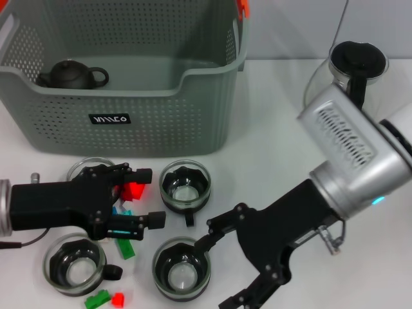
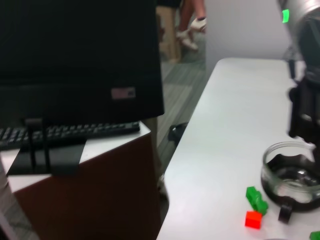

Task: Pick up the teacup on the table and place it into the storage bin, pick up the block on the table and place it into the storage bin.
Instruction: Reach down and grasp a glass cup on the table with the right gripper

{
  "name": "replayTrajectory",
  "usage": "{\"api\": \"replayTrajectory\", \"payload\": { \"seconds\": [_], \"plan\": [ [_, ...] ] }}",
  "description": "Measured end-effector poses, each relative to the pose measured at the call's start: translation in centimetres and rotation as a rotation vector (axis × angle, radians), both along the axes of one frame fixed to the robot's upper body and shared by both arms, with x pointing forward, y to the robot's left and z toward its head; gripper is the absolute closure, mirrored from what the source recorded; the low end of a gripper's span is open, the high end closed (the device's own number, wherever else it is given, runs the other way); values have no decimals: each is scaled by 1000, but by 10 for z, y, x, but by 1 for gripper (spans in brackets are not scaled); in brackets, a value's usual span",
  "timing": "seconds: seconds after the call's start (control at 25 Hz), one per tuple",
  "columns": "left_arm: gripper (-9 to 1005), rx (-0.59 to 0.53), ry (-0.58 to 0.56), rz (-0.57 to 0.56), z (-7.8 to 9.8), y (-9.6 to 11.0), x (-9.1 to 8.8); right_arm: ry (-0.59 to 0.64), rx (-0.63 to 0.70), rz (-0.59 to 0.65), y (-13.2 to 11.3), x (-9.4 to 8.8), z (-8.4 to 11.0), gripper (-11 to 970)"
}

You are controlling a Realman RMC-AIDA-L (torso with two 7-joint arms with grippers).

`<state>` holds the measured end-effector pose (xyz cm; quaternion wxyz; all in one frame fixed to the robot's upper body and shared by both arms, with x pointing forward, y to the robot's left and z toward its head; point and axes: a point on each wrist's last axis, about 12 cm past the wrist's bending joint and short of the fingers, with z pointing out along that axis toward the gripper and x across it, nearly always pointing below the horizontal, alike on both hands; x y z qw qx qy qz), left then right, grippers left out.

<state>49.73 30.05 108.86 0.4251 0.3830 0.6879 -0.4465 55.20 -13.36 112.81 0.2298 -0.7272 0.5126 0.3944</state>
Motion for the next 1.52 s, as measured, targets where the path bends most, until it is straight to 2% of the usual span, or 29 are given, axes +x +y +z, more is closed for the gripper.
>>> {"api": "replayTrajectory", "payload": {
  "seconds": [0.36,0.92,1.24,1.52],
  "plan": [
    [46,8,-1,13,-1,-3,5,-59,-113,54,29,0,-6,15],
    [46,43,-11,58,-3,-1,13,-152,-193,80,64,-6,-19,14],
    [46,75,-8,92,-7,1,15,-184,-226,89,72,-10,-22,15],
    [47,106,12,118,-10,13,10,-191,-246,75,75,-12,-26,17]
  ]
}}
